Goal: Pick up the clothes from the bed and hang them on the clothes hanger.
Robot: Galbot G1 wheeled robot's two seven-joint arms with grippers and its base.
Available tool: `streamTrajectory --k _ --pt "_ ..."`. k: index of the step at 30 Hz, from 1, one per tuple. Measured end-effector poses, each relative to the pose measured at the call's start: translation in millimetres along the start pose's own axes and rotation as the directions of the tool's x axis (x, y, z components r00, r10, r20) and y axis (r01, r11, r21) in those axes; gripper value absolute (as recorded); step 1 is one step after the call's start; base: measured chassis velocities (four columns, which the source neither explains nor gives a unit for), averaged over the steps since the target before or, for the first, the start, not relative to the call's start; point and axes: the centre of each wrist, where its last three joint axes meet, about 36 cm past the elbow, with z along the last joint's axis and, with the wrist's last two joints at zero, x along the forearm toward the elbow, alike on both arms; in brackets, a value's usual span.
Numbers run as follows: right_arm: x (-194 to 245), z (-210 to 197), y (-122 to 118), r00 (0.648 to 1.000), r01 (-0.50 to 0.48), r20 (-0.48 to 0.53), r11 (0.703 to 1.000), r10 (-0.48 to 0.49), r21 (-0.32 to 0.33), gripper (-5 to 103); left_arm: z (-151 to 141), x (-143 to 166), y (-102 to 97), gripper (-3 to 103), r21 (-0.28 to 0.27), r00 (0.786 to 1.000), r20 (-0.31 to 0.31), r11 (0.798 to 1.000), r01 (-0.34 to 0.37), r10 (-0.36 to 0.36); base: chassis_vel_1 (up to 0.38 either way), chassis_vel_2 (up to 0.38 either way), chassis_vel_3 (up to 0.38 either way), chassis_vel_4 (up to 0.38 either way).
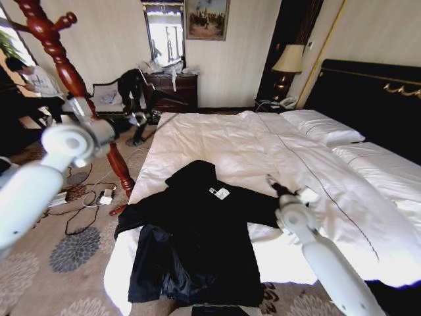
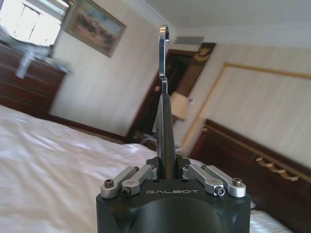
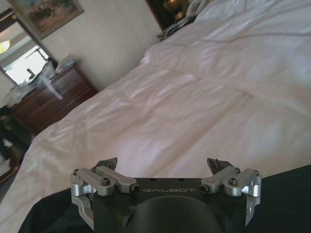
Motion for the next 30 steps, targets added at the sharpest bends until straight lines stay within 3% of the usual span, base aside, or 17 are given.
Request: streamTrajectory --k 2,4,5,8,9,10,11,12,13,14,16,20,25,28,30 --pt "-14 16 13 0.995 0.082 -0.065 0.996 -0.080 0.025 100 18 -13 3.8 17 0.072 0.997 0.024 0.995 -0.071 0.070 0.000 0.000 0.000 0.000" --pt "-31 40 35 0.978 0.179 -0.119 0.983 -0.172 0.049 100 34 -13 11.8 17 0.117 0.995 0.055 0.989 -0.093 0.088 0.000 0.000 0.000 0.000" --pt "-31 40 35 0.978 0.179 -0.119 0.983 -0.172 0.049 100 34 -13 11.8 17 0.117 0.995 0.055 0.989 -0.093 0.088 0.000 0.000 0.000 0.000" --pt "-55 79 71 0.955 0.272 -0.142 0.959 -0.260 0.076 100 62 -8 28.9 17 0.187 0.994 0.089 0.980 -0.071 0.055 0.000 0.000 0.000 0.000" --pt "-55 79 71 0.955 0.272 -0.142 0.959 -0.260 0.076 100 62 -8 28.9 17 0.187 0.994 0.089 0.980 -0.071 0.055 0.000 0.000 0.000 0.000" --pt "-66 102 91 0.950 0.296 -0.130 0.951 -0.284 0.084 100 73 -4 35.6 17 0.215 0.994 0.104 0.975 -0.057 0.035 0.000 0.000 0.000 0.000" --pt "-74 121 110 0.948 0.305 -0.126 0.946 -0.291 0.108 100 80 0 40.6 17 0.237 0.993 0.114 0.971 -0.046 0.019 0.000 0.000 0.000 0.000" --pt "-75 124 113 0.949 0.303 -0.127 0.946 -0.289 0.113 100 81 0 41.0 17 0.238 0.993 0.115 0.970 -0.045 0.018 0.000 0.000 0.000 0.000" --pt "-82 145 130 0.958 0.271 -0.141 0.947 -0.249 0.170 100 87 6 45.8 17 0.257 0.992 0.126 0.966 -0.033 0.001 0.000 0.000 0.000 0.000" --pt "-82 145 130 0.958 0.271 -0.141 0.947 -0.249 0.170 100 87 6 45.8 17 0.257 0.992 0.126 0.966 -0.033 0.001 0.000 0.000 0.000 0.000" --pt "-87 172 146 0.963 0.248 -0.171 0.937 -0.210 0.245 100 95 17 52.2 17 0.268 0.990 0.139 0.963 -0.009 -0.029 0.000 0.000 0.000 0.000" --pt "-86 190 162 0.958 0.251 -0.213 0.925 -0.194 0.287 100 103 28 58.8 17 0.272 0.987 0.145 0.962 0.023 -0.065 0.000 0.000 0.000 0.000" --pt "-87 202 179 0.966 0.232 -0.192 0.902 -0.172 0.364 100 107 29 56.2 17 0.264 0.987 0.146 0.964 0.027 -0.068 0.000 0.000 0.000 0.000" --pt "-87 207 186 0.968 0.232 -0.181 0.894 -0.173 0.384 102 108 28 53.0 17 0.249 0.988 0.142 0.968 0.029 -0.066 0.000 0.000 0.000 0.000" --pt "-83 212 192 0.966 0.241 -0.181 0.889 -0.183 0.388 95 111 28 52.5 17 0.240 0.988 0.136 0.970 0.037 -0.071 0.000 0.000 0.000 0.000"
